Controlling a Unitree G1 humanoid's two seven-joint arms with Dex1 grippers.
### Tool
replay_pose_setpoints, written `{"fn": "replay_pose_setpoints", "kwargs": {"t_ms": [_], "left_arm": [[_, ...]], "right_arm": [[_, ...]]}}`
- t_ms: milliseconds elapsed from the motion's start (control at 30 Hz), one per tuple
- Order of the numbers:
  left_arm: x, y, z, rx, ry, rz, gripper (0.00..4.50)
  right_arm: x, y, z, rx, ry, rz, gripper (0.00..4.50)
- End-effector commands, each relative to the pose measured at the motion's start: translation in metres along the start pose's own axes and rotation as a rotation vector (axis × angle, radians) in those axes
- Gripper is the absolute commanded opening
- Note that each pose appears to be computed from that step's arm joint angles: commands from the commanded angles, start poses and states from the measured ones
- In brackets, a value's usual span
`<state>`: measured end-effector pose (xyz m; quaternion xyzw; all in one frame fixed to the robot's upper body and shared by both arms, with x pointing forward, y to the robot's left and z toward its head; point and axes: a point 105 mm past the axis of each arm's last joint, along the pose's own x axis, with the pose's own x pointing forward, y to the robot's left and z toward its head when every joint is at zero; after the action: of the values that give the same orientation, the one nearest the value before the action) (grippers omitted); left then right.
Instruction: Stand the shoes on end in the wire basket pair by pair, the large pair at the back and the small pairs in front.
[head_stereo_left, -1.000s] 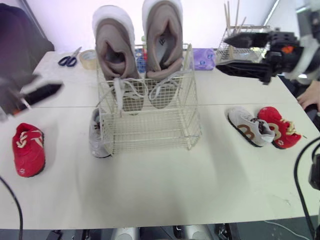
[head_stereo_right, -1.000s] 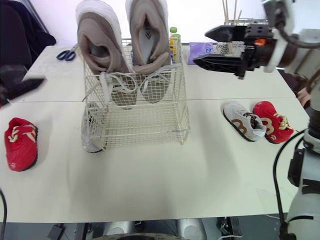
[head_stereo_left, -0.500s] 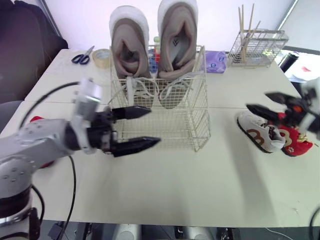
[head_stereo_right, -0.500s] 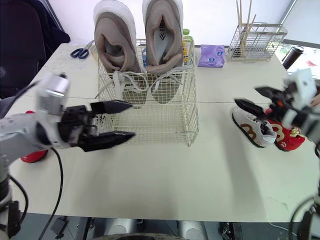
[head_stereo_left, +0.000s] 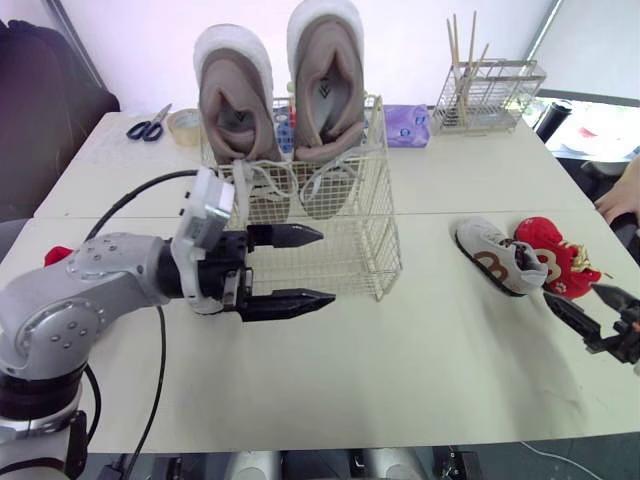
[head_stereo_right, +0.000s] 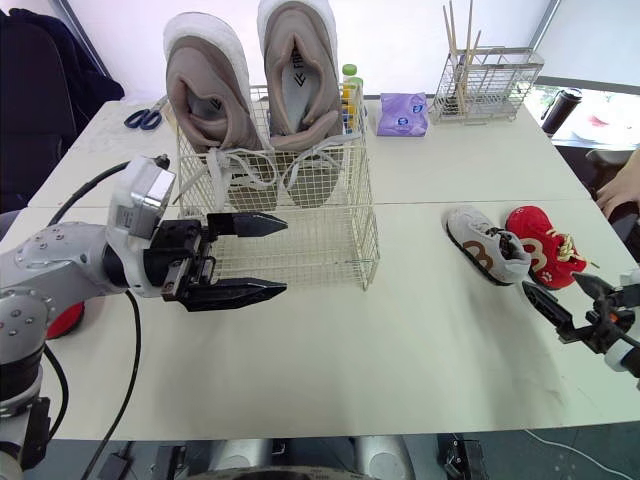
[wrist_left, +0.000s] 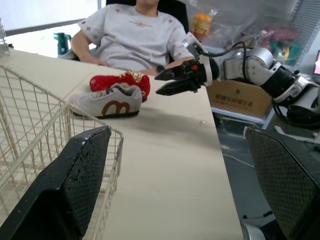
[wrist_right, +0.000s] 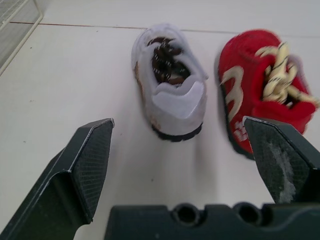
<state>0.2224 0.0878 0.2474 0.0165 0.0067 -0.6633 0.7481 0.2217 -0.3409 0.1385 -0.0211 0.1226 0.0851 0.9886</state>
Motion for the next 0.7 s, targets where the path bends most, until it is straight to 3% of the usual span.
{"fn": "replay_pose_setpoints", "kwargs": {"t_ms": [33,367,700], "left_arm": [[-0.005,0.001,0.006,0.028,-0.013,0.015,4.43],[-0.009,0.001,0.010,0.037,0.000,0.046,4.43],[-0.018,-0.014,-0.001,0.014,0.116,-0.012,4.43]], "right_arm": [[0.012,0.005,0.002,-0.012,-0.040,0.016,4.50],[0.043,0.008,-0.013,0.036,-0.043,0.042,4.50],[0.074,-0.005,-0.016,0.128,-0.100,0.058,4.50]]}}
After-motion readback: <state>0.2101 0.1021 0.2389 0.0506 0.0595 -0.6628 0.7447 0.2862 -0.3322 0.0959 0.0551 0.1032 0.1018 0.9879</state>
